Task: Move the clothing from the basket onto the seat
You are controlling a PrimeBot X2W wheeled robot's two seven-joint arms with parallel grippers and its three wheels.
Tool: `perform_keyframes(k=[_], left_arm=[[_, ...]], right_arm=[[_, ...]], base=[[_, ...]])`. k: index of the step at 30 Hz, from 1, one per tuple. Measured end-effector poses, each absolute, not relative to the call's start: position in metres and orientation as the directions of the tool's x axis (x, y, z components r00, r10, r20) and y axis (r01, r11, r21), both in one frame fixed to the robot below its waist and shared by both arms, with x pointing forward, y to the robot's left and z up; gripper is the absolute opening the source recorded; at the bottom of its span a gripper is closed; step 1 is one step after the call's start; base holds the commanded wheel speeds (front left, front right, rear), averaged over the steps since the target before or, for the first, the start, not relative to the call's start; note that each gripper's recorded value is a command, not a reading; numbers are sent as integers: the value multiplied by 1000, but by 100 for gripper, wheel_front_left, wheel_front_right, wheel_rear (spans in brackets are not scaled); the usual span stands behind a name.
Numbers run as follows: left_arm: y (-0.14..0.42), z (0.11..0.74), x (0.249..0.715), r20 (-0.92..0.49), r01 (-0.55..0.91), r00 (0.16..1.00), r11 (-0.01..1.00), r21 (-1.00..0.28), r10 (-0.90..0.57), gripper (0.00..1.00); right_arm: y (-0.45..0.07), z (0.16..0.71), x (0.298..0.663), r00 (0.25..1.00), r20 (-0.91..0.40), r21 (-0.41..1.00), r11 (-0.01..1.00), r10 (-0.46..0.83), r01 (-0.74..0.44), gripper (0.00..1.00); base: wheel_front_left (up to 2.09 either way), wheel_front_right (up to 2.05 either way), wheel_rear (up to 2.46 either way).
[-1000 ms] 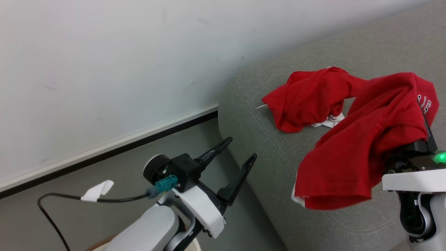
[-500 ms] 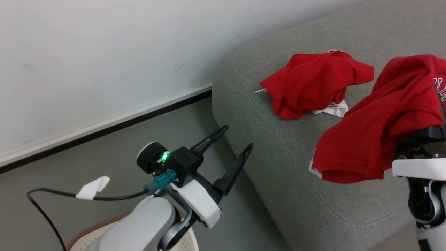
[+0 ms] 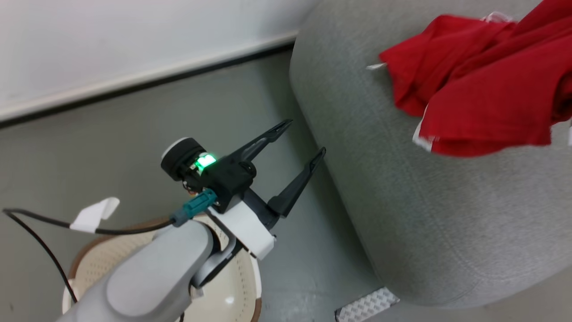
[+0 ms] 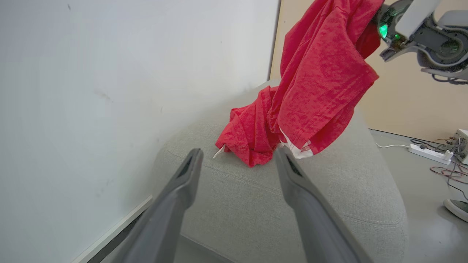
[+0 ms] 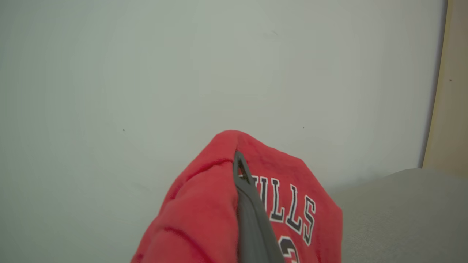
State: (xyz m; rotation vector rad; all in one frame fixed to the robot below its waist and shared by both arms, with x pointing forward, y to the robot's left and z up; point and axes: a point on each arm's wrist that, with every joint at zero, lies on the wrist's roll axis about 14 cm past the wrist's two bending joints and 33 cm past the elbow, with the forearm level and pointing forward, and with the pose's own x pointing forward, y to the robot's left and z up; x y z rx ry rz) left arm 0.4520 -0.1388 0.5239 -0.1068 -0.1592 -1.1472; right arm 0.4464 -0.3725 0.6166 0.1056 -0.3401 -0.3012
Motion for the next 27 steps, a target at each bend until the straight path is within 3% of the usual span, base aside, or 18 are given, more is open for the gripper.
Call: perform_keyframes(k=[9, 14, 25, 26, 27], left_arm=[[-116, 476, 486, 146, 893, 451, 444, -79, -881, 100], [-98, 451, 501, 108, 865, 501, 491, -106, -859, 100], [-73, 427, 509, 52, 833, 551, 544, -102, -833, 100], [-73, 428, 509, 52, 832, 552, 545, -99, -832, 100], [-73, 430, 509, 53, 832, 552, 546, -95, -832, 100]], right_arm=[[-409, 553, 505, 912, 156, 94, 925, -379, 368, 0], [-425, 509, 529, 919, 13, -4, 919, -394, 394, 0], [-438, 431, 540, 857, -316, -187, 912, -407, 365, 0], [-440, 428, 537, 844, -344, -195, 911, -411, 364, 22], [-441, 428, 535, 835, -364, -200, 910, -414, 364, 35]], base=[[0, 0, 0], [0, 0, 0], [0, 0, 0], [0, 0, 0], [0, 0, 0]])
